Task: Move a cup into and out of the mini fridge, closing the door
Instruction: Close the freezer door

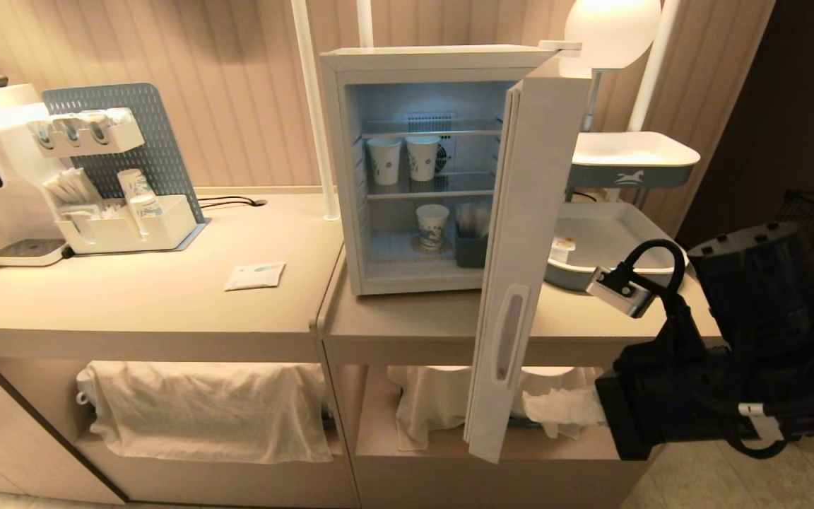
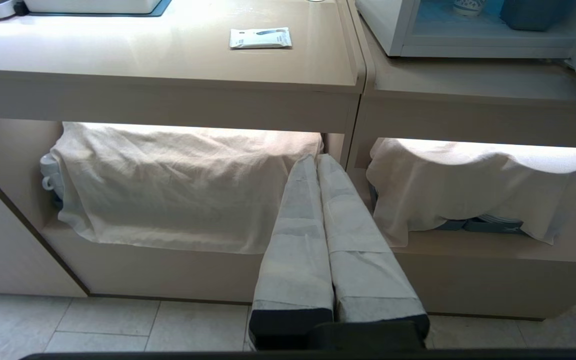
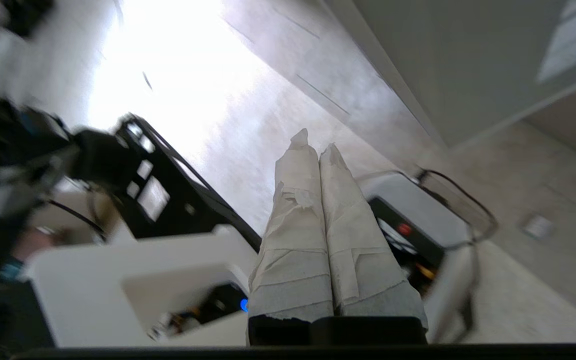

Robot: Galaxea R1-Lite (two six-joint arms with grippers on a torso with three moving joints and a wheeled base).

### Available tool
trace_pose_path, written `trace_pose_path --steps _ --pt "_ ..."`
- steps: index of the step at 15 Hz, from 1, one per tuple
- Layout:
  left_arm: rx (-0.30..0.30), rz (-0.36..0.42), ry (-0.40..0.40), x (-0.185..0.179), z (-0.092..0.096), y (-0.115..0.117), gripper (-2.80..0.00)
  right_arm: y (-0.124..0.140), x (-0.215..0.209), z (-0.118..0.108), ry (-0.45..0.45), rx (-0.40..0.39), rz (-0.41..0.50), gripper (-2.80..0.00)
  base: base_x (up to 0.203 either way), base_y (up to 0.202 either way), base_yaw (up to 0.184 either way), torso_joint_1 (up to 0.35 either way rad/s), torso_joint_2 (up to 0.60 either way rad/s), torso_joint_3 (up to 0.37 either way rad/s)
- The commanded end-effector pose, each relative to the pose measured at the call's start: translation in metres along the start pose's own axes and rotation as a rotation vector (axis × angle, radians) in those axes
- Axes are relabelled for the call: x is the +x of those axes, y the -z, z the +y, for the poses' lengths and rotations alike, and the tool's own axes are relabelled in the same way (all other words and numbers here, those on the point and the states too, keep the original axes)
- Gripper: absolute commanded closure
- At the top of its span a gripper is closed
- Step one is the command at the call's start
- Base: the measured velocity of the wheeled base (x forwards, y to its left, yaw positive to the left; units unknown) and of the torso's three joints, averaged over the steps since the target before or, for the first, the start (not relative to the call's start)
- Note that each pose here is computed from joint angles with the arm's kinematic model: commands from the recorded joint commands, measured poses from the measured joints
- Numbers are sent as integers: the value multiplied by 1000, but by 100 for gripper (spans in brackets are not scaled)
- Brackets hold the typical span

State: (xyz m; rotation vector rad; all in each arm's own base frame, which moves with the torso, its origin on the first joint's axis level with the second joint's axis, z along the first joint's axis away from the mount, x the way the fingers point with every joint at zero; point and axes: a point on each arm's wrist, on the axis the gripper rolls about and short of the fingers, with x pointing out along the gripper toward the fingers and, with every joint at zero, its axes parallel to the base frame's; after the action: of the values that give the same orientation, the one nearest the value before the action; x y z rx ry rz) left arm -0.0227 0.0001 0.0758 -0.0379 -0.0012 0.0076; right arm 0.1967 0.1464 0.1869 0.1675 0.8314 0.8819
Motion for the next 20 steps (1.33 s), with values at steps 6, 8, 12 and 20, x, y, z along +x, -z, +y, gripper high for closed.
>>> trace_pose_path --steps 6,8,12,20 --pt "0 3 -2 0 0 1 0 -39 46 -13 177 -29 -158 0 0 0 0 0 0 0" --pt "0 3 -2 0 0 1 0 -61 70 -19 226 45 -343 0 0 0 0 0 0 0" --pt "0 2 -3 0 0 1 0 -101 105 -28 379 133 -554 0 0 0 0 0 0 0" --pt "0 3 -2 0 0 1 0 -151 143 -66 700 -16 -776 0 0 0 0 0 0 0"
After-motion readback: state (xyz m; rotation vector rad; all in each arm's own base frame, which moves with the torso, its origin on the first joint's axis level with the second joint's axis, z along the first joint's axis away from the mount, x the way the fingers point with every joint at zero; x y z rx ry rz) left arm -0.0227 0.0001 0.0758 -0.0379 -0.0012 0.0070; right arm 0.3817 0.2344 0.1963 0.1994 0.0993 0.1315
